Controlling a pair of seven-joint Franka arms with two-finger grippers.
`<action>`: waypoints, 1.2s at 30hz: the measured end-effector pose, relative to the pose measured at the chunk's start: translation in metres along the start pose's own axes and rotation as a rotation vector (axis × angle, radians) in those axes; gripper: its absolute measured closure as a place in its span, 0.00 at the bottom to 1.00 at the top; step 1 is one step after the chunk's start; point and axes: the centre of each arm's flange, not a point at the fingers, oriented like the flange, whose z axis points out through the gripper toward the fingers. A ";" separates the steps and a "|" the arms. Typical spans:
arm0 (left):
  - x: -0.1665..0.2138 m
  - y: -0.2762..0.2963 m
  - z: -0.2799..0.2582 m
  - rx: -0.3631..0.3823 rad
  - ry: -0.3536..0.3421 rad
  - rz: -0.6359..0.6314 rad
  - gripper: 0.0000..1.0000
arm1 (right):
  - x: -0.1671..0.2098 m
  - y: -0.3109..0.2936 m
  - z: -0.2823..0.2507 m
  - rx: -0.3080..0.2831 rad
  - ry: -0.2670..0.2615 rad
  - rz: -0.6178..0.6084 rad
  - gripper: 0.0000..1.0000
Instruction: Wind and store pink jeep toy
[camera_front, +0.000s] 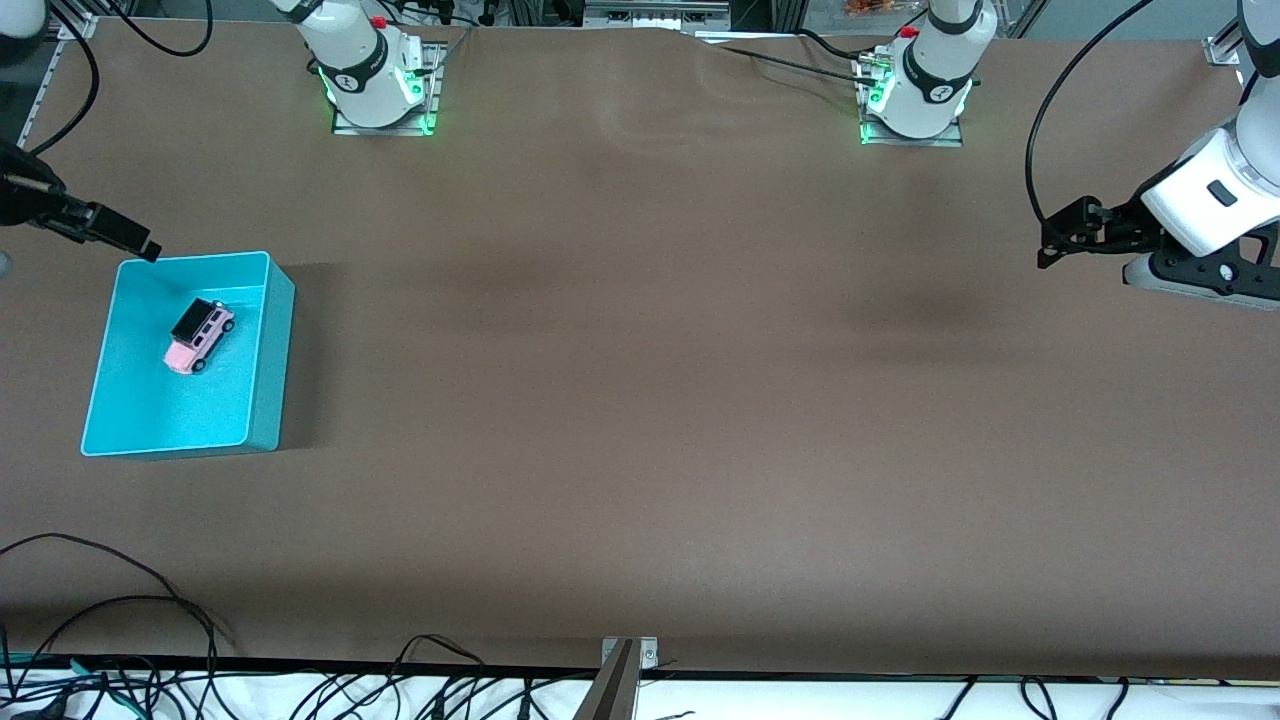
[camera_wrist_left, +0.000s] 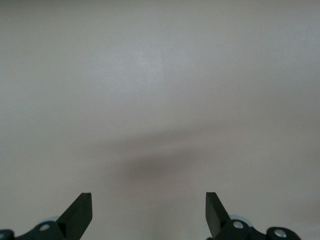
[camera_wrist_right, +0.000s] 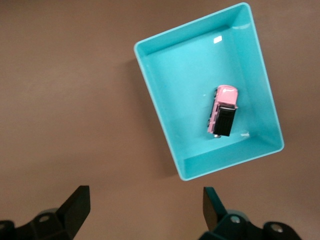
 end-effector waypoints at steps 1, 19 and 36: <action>0.000 0.000 0.000 0.000 0.000 0.000 0.00 | -0.001 -0.005 -0.005 0.002 0.000 0.003 0.00; 0.000 0.000 0.000 0.000 0.000 0.000 0.00 | -0.020 -0.090 -0.025 -0.012 0.021 -0.134 0.00; 0.000 0.000 0.000 0.000 -0.001 0.000 0.00 | -0.021 -0.084 -0.022 -0.020 -0.010 -0.246 0.00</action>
